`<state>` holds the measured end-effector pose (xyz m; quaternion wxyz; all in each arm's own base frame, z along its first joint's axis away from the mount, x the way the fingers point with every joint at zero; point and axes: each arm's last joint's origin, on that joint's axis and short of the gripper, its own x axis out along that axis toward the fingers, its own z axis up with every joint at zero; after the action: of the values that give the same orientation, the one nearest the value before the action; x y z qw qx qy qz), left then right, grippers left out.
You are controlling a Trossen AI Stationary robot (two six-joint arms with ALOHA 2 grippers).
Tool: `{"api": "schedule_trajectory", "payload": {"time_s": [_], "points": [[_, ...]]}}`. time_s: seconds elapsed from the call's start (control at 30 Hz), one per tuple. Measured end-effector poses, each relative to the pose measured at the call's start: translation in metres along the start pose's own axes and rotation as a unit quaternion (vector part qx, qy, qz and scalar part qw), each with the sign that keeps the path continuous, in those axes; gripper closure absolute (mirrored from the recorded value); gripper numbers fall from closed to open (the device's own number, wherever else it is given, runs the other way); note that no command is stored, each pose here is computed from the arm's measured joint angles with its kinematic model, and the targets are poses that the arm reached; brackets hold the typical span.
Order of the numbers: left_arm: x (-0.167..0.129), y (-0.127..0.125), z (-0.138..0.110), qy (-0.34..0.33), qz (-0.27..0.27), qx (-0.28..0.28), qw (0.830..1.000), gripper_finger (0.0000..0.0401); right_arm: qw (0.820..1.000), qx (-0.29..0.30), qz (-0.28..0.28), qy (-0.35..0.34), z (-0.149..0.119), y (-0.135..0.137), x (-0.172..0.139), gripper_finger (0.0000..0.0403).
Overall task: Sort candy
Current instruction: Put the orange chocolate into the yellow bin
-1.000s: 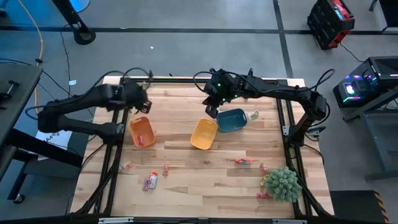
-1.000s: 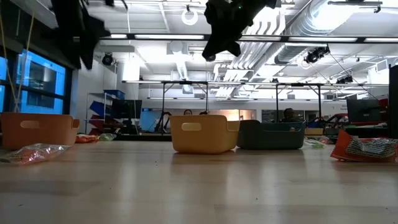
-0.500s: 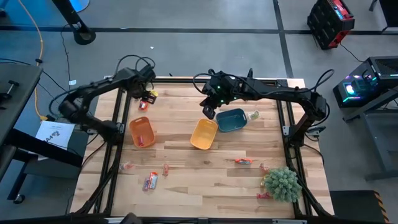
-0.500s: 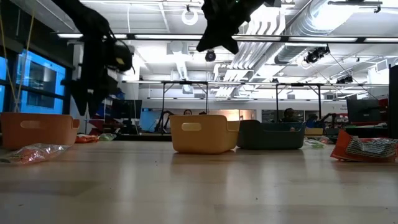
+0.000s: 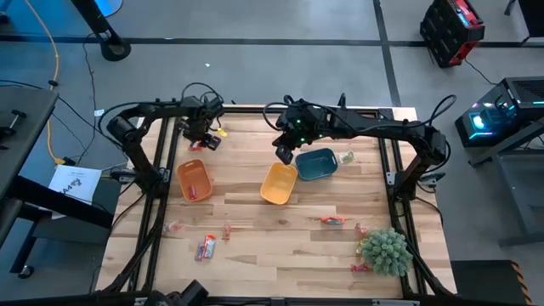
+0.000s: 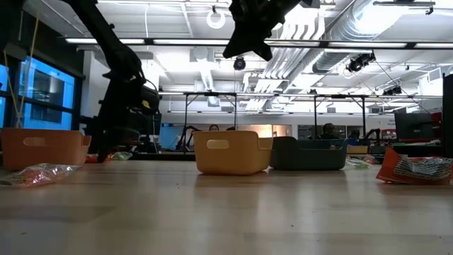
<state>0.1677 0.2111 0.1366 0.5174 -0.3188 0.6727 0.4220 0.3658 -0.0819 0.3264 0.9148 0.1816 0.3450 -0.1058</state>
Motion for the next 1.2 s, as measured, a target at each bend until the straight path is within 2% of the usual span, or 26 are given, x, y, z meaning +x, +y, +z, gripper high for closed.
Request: {"api": "schedule_trajectory", "payload": {"time_s": [0.1,0.23,0.27,0.37,0.43,0.53,0.6,0.8,0.87,0.97,1.03,1.2], "points": [[0.001,-0.001,0.001,0.003,-0.01,0.015,1.0,0.0279,1.0,0.0,0.0,0.0,0.0,0.0,0.0,0.0403],[-0.015,-0.002,-0.004,-0.031,-0.03,0.028,0.999,0.0372,1.0,-0.002,-0.001,0.0,0.0,0.0,0.0,0.0403],[-0.022,-0.001,-0.006,-0.047,-0.038,0.028,0.998,0.0385,1.0,-0.002,-0.001,0.0,0.0,0.0,0.0,0.0403],[-0.052,0.003,-0.014,-0.105,-0.076,0.024,0.991,0.038,1.0,-0.014,-0.002,0.0,0.0,0.0,0.0,0.0403],[-0.077,0.003,-0.023,-0.154,-0.126,0.037,0.979,0.038,1.0,-0.019,-0.002,0.003,-0.001,0.0,0.0,0.0403],[-0.108,-0.011,-0.045,-0.202,-0.237,0.097,0.945,0.0393,1.0,-0.023,-0.005,0.009,-0.002,-0.002,-0.003,0.0403],[-0.125,-0.028,-0.061,-0.225,-0.292,0.138,0.919,0.0396,1.0,-0.028,-0.006,0.007,-0.001,-0.003,-0.009,0.0403],[-0.149,-0.109,-0.104,-0.283,-0.363,0.265,0.847,0.0394,0.999,-0.017,-0.03,-0.02,0.006,-0.015,-0.032,0.0403],[-0.152,-0.139,-0.112,-0.313,-0.386,0.295,0.816,0.0394,0.999,-0.011,-0.038,-0.033,0.009,-0.02,-0.042,0.0403],[-0.148,-0.176,-0.119,-0.354,-0.397,0.322,0.784,0.0394,0.998,-0.002,-0.044,-0.049,0.012,-0.026,-0.055,0.0403],[-0.142,-0.193,-0.117,-0.366,-0.394,0.312,0.783,0.0392,0.997,0.0,-0.046,-0.055,0.012,-0.027,-0.061,0.0403],[-0.125,-0.209,-0.104,-0.341,-0.351,0.291,0.822,0.0358,0.998,0.005,-0.048,-0.038,0.007,-0.027,-0.073,0.0403]]}}
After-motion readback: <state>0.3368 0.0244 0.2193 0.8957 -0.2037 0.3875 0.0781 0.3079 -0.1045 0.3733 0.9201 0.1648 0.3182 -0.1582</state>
